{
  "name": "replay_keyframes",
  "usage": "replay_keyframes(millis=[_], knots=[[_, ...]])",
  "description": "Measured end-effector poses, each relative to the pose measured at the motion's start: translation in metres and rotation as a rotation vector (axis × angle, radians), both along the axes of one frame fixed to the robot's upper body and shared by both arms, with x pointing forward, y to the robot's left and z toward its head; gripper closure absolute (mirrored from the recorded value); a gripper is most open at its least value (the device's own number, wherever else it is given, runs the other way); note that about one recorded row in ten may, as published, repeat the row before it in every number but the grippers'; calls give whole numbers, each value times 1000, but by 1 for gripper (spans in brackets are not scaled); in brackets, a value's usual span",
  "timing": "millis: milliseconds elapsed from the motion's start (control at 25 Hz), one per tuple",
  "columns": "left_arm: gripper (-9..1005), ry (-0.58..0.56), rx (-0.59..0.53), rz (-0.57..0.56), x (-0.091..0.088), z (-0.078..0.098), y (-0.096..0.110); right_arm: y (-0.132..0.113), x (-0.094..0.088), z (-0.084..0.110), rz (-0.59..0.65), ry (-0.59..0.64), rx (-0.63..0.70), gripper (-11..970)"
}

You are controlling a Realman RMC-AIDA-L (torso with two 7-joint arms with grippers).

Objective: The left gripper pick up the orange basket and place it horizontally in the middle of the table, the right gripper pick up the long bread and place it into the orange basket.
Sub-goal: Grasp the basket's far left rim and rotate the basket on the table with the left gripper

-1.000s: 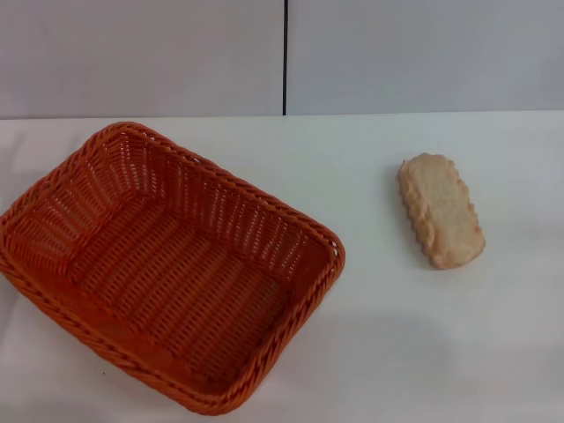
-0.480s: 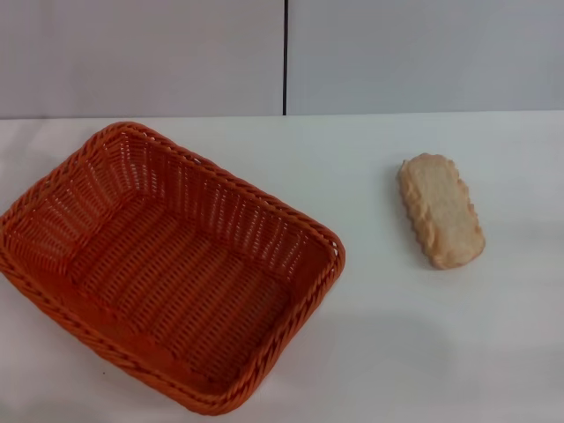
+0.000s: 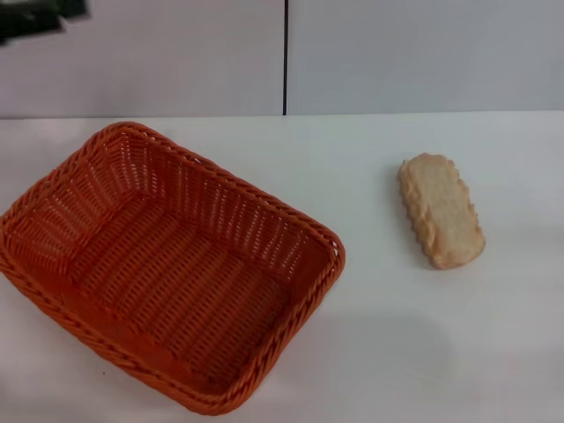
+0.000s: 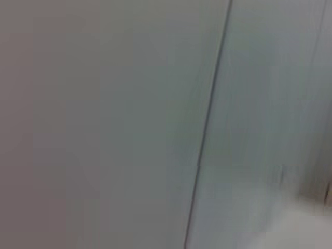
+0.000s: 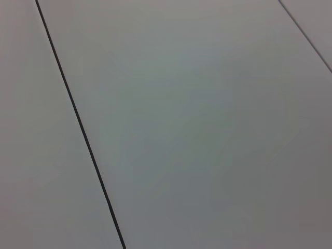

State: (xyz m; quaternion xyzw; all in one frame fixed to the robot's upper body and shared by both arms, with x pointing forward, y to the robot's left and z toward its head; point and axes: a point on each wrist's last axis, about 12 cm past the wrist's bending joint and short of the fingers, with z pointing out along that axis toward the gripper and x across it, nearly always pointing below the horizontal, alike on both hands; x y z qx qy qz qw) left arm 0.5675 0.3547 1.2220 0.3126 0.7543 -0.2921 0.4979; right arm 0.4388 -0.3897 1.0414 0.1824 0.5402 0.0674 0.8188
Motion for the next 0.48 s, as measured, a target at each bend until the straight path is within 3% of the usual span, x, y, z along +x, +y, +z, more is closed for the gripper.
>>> replay_keyframes(millis=[40,120,160,360,480], knots=[[206,0,0,0,0,0,0,0,0,0,0,0,1,267],[208,93,180,19,14,3,-16,0,0,0,0,1,1,267],[209,93,180,19,14,3,-16,0,0,0,0,1,1,267],[214,200,382,25,29,-7,-36,0,-2,-2,-5,8,3,267],[217,216,420,30,31,-11,-38,0,-3,-2,-5,9,4,267]])
